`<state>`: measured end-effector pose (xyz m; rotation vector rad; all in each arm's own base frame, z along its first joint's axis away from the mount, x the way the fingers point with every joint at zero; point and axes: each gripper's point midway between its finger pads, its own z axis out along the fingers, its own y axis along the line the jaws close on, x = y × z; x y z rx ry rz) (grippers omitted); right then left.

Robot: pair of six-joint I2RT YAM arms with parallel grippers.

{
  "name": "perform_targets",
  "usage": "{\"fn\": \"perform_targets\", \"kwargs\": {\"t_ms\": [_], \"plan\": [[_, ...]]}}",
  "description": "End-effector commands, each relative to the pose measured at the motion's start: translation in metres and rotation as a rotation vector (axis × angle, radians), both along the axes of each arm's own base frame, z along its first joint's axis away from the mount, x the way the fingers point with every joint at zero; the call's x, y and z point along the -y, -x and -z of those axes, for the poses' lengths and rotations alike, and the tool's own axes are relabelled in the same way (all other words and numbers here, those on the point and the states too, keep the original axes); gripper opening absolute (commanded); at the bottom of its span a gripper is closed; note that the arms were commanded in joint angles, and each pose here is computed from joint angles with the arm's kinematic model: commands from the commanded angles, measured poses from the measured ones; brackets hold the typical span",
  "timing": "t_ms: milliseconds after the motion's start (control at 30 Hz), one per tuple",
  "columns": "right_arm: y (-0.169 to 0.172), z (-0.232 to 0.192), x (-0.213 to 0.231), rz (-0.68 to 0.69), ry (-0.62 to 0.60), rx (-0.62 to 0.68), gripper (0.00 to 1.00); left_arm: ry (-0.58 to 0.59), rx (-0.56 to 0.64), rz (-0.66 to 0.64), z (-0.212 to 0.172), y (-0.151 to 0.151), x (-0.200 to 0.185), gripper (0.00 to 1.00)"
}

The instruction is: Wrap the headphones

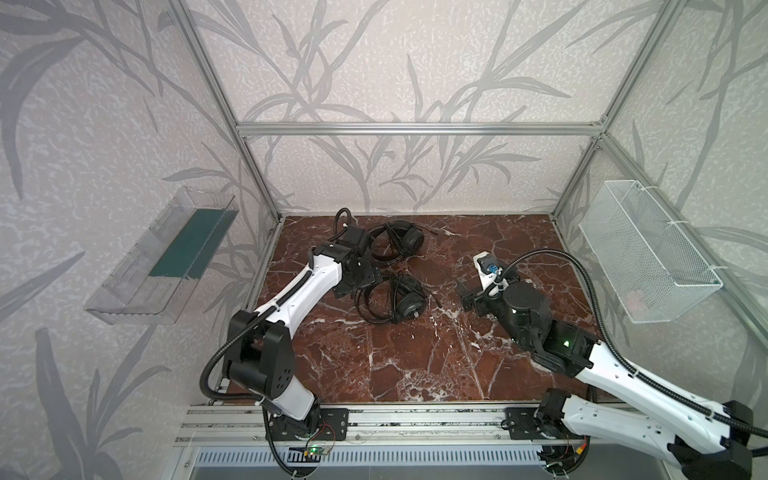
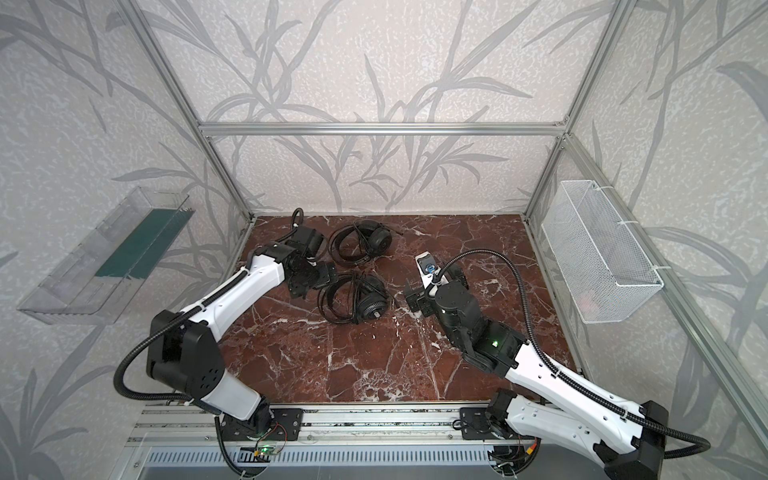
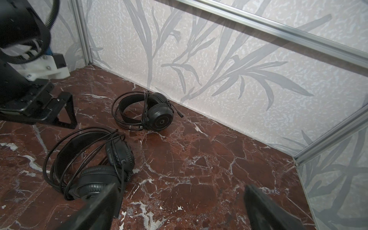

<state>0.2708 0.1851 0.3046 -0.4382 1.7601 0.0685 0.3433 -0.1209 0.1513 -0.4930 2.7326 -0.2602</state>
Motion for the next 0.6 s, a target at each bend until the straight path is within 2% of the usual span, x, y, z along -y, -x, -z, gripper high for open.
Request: {"fn": "perform_targets", "kwargs": {"t_ms": [0,100,200,300,433,500,567], "plan": [[-0.004,0.001,0.021,0.068,0.016,0.011,0.99,0.090,0.146,-0.061,-0.037,-0.009,0.003,0.99],[-0.008,0.012,0.026,0.066,0.033,-0.009,0.99,0.102,0.310,-0.110,-0.064,-0.014,-0.007,0.99],[-0.012,0.016,0.029,0.071,0.068,0.020,0.99,0.053,0.477,-0.169,-0.089,-0.014,-0.029,0.99],[-0.023,0.025,0.050,0.158,0.094,0.014,0.99,-0.089,0.642,-0.245,-0.110,-0.012,-0.063,0.99],[-0.041,0.040,0.092,0.290,0.058,-0.042,0.99,-0.347,0.797,-0.337,-0.112,-0.007,-0.109,0.99],[-0.050,0.051,0.115,0.366,0.025,-0.071,0.99,-0.452,0.830,-0.315,-0.104,-0.008,-0.119,0.99],[-0.056,0.064,0.137,0.433,0.001,-0.103,0.99,-0.536,0.796,-0.314,-0.083,-0.008,-0.135,0.99]]}}
